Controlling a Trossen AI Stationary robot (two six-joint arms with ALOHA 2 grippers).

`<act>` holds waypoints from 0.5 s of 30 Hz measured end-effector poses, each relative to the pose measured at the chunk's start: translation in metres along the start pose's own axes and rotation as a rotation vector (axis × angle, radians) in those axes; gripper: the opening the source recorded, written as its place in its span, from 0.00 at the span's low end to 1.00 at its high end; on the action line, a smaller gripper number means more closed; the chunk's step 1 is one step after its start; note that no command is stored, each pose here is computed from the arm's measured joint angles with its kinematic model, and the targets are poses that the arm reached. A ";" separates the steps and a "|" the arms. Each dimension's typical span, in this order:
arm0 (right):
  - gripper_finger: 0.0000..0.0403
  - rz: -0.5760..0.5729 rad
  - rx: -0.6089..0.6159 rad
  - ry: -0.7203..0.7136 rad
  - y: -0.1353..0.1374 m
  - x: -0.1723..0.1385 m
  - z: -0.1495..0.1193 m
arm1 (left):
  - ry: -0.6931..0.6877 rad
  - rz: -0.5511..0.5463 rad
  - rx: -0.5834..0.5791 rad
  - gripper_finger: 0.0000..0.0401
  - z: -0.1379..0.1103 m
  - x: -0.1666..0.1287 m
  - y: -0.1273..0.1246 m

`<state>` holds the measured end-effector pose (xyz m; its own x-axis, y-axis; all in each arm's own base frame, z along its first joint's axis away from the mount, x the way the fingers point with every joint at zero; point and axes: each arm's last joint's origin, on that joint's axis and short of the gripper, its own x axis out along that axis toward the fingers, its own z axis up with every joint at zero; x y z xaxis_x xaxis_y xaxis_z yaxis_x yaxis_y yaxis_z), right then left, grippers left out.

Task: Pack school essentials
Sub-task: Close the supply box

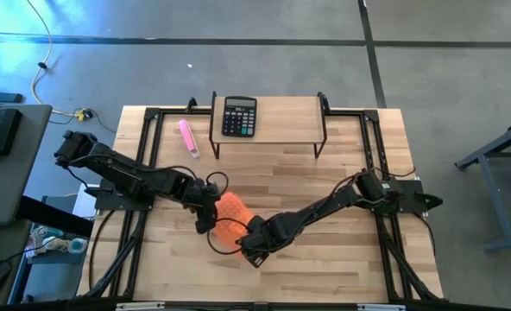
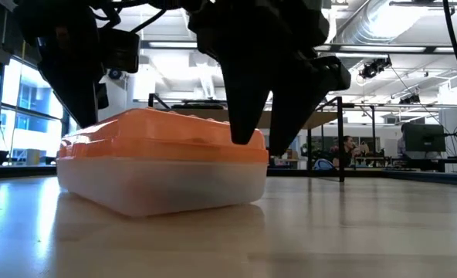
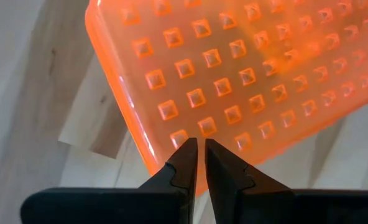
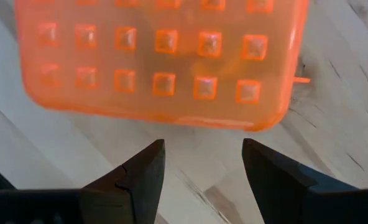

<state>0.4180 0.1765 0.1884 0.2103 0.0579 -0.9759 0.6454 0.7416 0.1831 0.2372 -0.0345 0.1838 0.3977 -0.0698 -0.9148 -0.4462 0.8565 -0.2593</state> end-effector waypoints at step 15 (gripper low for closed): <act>0.51 -0.124 -0.025 0.001 -0.025 0.000 0.026 | 0.059 -0.048 -0.041 0.06 -0.017 0.000 -0.018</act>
<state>0.4206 0.1407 0.1864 0.1291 -0.0350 -0.9910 0.6481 0.7593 0.0576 0.2315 -0.0588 0.1831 0.3725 -0.1416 -0.9172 -0.4608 0.8296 -0.3152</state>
